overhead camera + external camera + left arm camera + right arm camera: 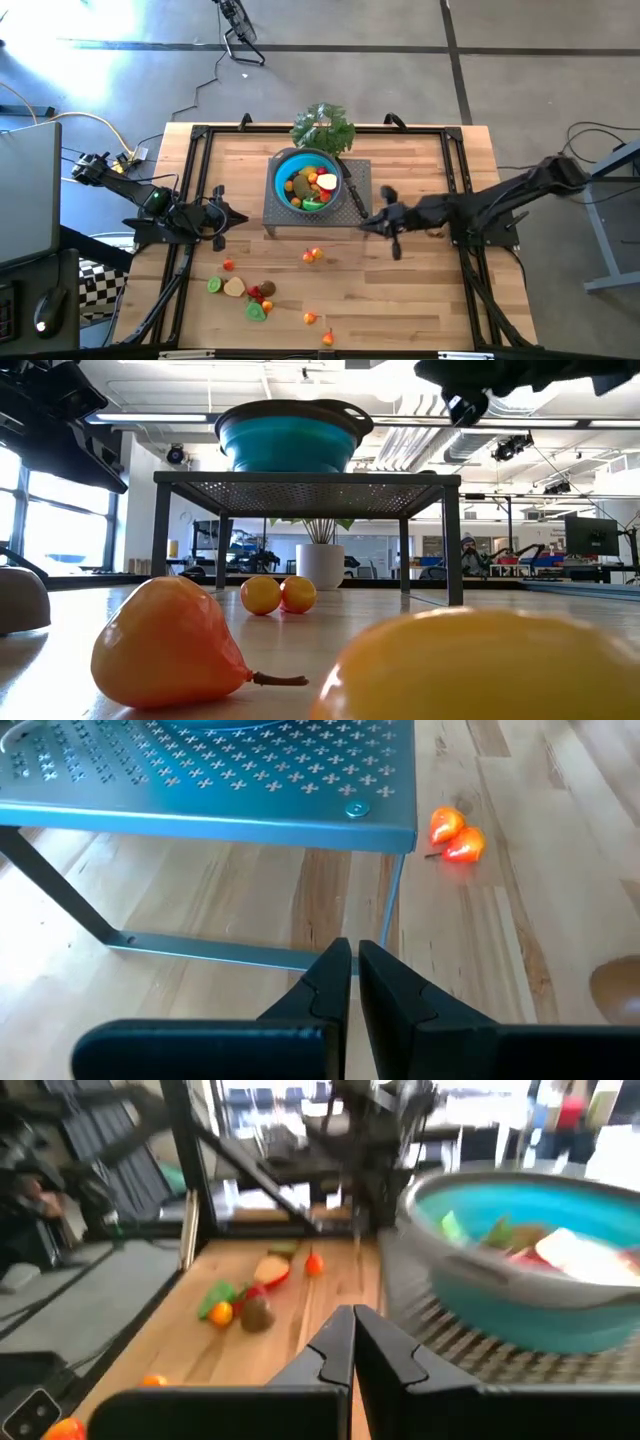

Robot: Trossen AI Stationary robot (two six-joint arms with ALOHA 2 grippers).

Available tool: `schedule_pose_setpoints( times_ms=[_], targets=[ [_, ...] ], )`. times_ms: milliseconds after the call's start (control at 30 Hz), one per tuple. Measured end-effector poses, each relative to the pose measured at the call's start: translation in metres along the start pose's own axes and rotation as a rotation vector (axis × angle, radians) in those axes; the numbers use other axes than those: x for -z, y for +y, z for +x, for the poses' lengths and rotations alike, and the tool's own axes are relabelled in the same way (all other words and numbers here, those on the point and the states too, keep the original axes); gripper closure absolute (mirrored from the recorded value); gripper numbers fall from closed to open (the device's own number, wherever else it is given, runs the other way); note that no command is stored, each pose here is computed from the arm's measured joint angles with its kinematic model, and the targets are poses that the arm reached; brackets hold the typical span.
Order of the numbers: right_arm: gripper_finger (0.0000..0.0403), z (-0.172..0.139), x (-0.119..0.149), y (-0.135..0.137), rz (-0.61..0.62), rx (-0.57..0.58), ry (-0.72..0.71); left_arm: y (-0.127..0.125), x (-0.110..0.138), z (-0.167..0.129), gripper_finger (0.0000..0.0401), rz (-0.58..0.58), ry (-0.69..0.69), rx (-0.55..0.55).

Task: Pick & Place Fruit
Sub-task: Put the strawberry into the blue strainer bowl on the shelf

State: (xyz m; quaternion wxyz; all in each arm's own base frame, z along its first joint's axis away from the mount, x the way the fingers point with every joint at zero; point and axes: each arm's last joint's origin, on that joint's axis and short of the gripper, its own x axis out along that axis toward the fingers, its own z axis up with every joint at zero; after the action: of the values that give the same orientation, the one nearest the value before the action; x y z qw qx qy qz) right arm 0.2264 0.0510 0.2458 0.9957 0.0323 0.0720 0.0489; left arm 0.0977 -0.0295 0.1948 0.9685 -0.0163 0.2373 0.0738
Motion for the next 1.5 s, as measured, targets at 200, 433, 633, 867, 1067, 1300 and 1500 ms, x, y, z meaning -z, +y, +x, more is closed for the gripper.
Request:
schedule_pose_setpoints(
  times_ms=[200,433,633,867,1067,1300,1500],
  targets=[
    [0.0401,-0.039,0.007,-0.024,-0.068,0.019,-0.087,-0.001,-0.003,0.0,0.0379,-0.092,-0.025,0.009],
    [0.0401,-0.065,0.018,-0.046,-0.13,0.093,-0.147,-0.004,-0.014,-0.001,0.0379,-0.261,-0.12,0.073],
    [0.0401,-0.072,0.04,-0.065,-0.124,0.217,-0.096,-0.006,-0.023,-0.003,0.0379,-0.405,-0.195,0.116],
    [0.0401,-0.076,0.059,-0.08,-0.014,0.285,-0.052,-0.012,-0.03,0.004,0.0379,-0.488,-0.148,0.105],
    [0.0401,-0.077,0.056,-0.083,0.014,0.254,-0.088,-0.025,-0.053,0.012,0.0379,-0.475,-0.015,0.057],
    [0.0401,-0.077,0.061,-0.081,0.109,0.187,-0.046,-0.038,-0.073,0.008,0.038,-0.637,0.511,0.014],
    [0.0401,-0.077,0.055,-0.081,0.063,0.19,-0.099,-0.056,-0.086,0.012,0.038,-0.654,0.812,-0.015]
  ],
)
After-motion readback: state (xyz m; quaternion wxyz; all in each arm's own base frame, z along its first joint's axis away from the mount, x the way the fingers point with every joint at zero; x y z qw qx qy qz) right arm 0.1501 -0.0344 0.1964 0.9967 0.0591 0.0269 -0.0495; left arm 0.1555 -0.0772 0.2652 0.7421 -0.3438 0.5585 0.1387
